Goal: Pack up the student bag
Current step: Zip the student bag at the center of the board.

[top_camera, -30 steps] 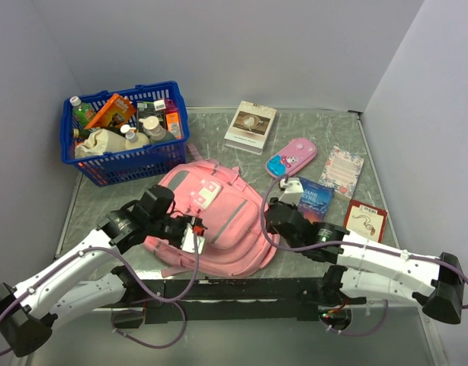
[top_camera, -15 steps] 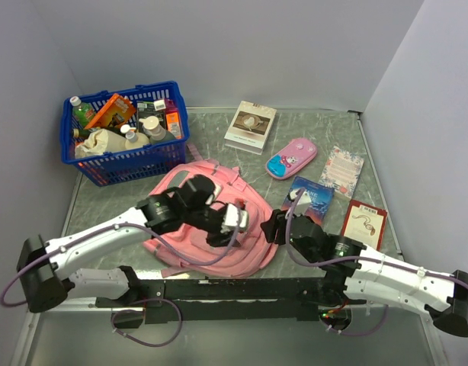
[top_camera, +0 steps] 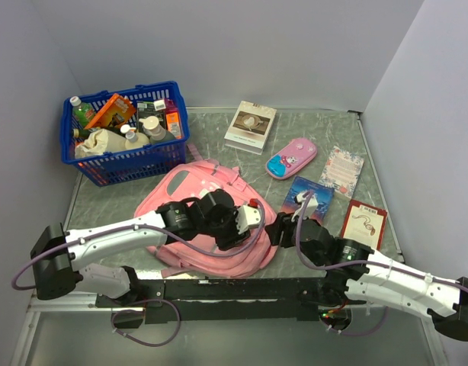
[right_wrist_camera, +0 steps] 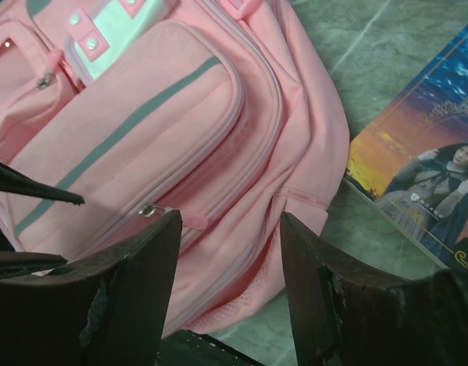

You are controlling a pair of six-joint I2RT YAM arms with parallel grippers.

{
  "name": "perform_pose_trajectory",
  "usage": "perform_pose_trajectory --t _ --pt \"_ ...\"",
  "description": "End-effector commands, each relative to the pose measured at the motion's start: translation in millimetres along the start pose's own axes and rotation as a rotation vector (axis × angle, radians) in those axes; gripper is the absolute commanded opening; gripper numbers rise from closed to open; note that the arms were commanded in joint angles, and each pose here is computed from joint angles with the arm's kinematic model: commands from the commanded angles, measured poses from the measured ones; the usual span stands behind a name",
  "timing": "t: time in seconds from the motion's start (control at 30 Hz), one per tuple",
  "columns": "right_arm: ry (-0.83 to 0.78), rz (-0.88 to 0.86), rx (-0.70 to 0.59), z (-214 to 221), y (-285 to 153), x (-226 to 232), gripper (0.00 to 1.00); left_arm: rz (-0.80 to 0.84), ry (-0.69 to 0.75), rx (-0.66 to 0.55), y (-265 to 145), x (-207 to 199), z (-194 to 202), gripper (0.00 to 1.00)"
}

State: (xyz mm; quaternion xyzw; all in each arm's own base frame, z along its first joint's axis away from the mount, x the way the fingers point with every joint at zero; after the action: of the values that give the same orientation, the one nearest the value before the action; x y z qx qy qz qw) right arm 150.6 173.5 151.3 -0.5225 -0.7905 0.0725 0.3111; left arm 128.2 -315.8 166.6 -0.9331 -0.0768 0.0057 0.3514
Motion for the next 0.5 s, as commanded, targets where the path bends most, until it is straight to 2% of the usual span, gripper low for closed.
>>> perform_pose_trajectory --t 0.0,0.03,0.17,0.2,0.3,0.37,0.47 --pt "0.01 0.006 -0.024 -3 -4 -4 0.62 0.014 0.004 0.02 9 -12 1 0.52" --pt "0.012 0.003 -0.028 -3 -4 -4 0.62 0.005 0.014 0.028 11 -12 1 0.57" --pt "0.026 0.011 -0.048 -8 -7 -5 0.62 -0.048 0.001 0.058 19 -6 12 0.59" --pt "0.032 0.014 -0.047 -8 -8 -6 0.62 -0.059 -0.003 0.072 21 -6 19 0.64" --pt "0.056 0.013 -0.052 -8 -11 -9 0.62 -0.107 -0.018 0.108 22 0 32 0.69" --pt "0.071 0.005 -0.056 -7 -12 -10 0.62 -0.123 -0.016 0.117 26 3 35 0.67" --pt "0.068 0.002 -0.054 -5 -13 -11 0.62 -0.168 0.011 0.144 32 11 45 0.43"
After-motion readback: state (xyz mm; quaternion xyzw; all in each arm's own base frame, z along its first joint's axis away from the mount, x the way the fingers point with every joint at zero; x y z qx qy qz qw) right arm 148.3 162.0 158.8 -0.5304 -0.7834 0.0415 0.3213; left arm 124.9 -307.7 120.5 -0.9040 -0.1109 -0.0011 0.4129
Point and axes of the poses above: each gripper's point midway between its finger pads, its own y axis out along the fingers, its own x axis along the line the jaws close on, z = x × y, the point moved 2 cm from there along -y, back along the fingers, and after that the axes turned 4 degrees about y, right-handed, at the moved point
